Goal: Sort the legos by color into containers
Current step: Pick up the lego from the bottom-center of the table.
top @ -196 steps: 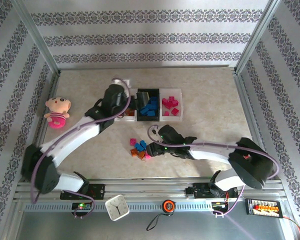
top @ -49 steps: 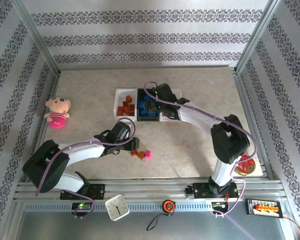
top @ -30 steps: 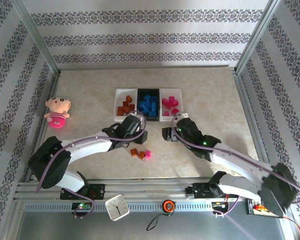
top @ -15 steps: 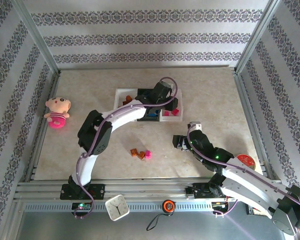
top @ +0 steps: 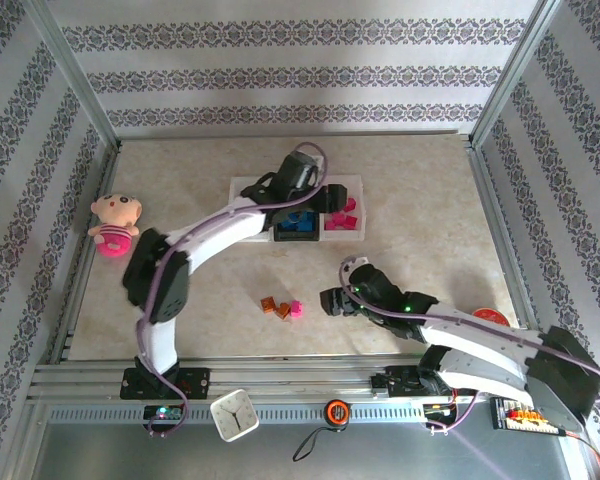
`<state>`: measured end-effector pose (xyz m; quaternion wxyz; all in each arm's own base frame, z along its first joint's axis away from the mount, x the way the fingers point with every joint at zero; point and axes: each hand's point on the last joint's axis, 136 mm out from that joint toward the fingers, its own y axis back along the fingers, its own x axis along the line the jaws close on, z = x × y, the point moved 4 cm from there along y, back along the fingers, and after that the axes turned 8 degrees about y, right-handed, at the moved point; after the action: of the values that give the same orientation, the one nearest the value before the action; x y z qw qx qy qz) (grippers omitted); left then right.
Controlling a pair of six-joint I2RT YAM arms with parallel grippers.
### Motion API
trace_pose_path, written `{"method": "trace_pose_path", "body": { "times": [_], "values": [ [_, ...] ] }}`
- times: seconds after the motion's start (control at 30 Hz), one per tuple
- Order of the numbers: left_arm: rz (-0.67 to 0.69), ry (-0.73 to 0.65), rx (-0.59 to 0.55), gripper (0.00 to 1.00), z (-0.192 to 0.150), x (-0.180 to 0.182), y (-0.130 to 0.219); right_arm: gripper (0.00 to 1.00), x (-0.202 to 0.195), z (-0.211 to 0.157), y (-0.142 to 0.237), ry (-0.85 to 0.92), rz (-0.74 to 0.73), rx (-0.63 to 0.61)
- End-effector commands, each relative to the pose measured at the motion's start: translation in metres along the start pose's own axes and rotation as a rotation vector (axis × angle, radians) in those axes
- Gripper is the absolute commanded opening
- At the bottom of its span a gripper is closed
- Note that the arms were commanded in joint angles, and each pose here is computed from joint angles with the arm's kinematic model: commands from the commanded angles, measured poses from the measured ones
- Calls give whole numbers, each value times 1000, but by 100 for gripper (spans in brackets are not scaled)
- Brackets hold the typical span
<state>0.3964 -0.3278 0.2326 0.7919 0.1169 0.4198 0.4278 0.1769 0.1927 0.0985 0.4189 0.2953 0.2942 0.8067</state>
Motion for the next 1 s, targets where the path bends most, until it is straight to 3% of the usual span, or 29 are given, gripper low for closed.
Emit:
{"method": "trace_pose_path", "body": {
  "times": [0.0, 0.23, 0.43, 0.67, 0.97],
  "values": [
    [-92, -3, -125, 73, 10, -13, 59, 82, 39, 15, -8, 100, 167, -8],
    [-10, 55, -105, 76, -71, 45, 131, 77, 71, -6, -43, 282, 230, 176],
    [50, 118, -118, 80, -120, 85, 177, 73, 76, -11, -59, 327, 202, 227],
    [99, 161, -119, 84, -152, 113, 196, 71, 80, -7, -69, 340, 185, 234],
    [116, 173, -134, 95, -158, 121, 201, 49, 85, -7, -70, 338, 205, 264]
  ]
}}
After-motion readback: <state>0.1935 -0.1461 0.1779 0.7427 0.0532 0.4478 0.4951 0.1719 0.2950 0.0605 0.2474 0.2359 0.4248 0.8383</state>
